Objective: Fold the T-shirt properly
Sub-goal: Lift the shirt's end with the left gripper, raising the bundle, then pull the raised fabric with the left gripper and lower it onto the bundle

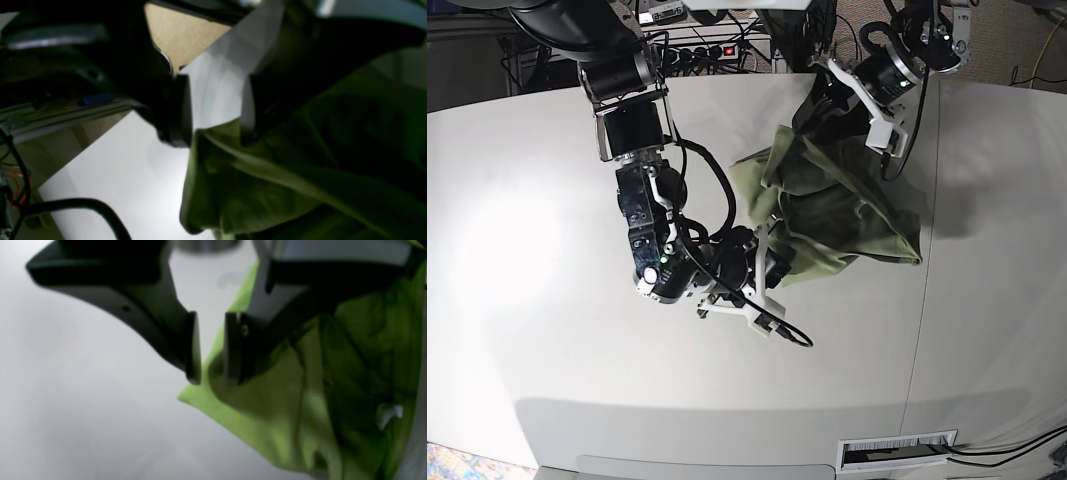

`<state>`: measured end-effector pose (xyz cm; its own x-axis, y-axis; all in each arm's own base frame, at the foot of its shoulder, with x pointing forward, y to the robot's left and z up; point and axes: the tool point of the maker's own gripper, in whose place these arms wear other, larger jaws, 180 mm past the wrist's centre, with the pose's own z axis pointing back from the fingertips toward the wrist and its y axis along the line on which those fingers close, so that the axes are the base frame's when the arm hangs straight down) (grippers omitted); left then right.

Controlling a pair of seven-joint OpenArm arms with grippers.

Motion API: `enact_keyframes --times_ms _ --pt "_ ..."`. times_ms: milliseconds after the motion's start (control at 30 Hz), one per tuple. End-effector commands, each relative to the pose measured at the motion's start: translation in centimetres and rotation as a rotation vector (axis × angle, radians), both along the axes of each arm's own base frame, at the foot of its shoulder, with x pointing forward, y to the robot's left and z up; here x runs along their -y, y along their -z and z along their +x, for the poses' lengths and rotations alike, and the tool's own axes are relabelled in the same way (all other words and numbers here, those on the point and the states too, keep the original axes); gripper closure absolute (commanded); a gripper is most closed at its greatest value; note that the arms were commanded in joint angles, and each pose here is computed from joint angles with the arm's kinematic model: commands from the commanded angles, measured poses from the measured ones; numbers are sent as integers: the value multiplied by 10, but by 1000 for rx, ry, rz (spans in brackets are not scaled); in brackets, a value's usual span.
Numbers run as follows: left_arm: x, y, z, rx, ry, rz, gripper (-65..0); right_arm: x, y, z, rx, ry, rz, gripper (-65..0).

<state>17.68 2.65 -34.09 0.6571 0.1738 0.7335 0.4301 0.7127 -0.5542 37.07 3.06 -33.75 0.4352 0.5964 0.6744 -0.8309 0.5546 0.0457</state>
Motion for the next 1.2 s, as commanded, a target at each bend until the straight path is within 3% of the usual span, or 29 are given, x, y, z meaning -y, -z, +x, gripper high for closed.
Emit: enact_keyframes --times_ms 0,367,600,700,867,1167 --pt "2 -13 3 37 -9 -43 -261 -6 -21 12 54 -5 36 -136" --pt "14 -18 5 27 -37 -118 -260 -10 -23 10 47 -11 61 -136" --pt "14 -14 6 41 -41 -83 -258 -10 -23 10 47 -11 60 -136" --pt "8 -13 12 56 -82 -63 -198 -10 -23 10 47 -11 60 -136" --pt "4 -12 16 92 -91 -18 0 -10 -23 10 47 -11 60 -136" --pt "-1 -8 15 94 -88 25 0 -9 -22 10 48 -10 56 -136"
